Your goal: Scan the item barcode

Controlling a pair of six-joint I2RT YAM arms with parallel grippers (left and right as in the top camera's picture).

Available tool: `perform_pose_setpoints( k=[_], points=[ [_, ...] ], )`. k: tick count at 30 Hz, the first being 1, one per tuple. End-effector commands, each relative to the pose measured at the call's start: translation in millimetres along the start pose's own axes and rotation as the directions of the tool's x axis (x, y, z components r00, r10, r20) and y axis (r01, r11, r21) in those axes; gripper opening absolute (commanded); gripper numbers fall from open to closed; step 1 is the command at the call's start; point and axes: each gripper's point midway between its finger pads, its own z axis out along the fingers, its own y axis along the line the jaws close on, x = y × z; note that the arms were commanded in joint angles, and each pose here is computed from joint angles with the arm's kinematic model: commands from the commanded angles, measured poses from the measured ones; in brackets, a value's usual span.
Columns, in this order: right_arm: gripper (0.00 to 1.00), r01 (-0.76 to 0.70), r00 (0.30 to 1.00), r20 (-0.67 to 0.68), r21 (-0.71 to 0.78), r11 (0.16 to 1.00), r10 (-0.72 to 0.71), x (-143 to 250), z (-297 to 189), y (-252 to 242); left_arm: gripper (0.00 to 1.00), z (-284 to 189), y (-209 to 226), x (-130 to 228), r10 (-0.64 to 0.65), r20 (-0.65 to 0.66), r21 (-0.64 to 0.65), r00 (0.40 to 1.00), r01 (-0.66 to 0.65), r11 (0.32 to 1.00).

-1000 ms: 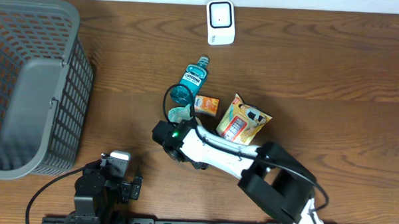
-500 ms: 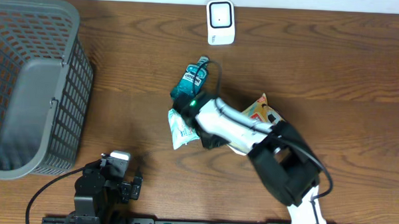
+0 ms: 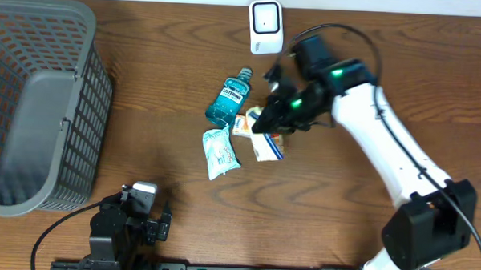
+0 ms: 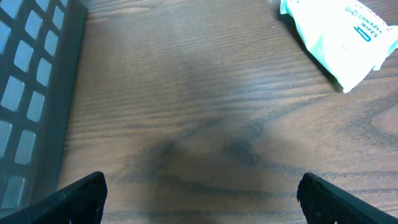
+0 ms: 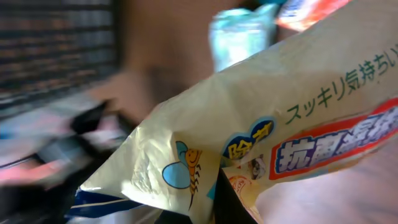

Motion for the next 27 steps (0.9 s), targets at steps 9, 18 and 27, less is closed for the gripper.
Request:
perform_pose_setpoints(
  k=[9, 18, 27],
  points=[
    [0.01, -0.076, 0.996, -0.079, -0.632, 0.771, 0.033, 5, -80, 77, 0.98, 2, -3, 11, -0.005, -0.038, 0.015, 0.999, 0.006, 1.0],
    [0.01, 0.112, 0.994, 0.063, -0.555, 0.825, -0.093, -4, -74, 60, 0.98, 2, -3, 11, -0.005, -0.039, 0.015, 0.999, 0.006, 1.0],
    [0.01, 0.351, 0.935, 0.157, -0.548, 0.76, -0.319, 2, -47, 66, 0.98, 2, -3, 11, -0.005, -0.039, 0.015, 0.999, 0.006, 1.0]
  ],
)
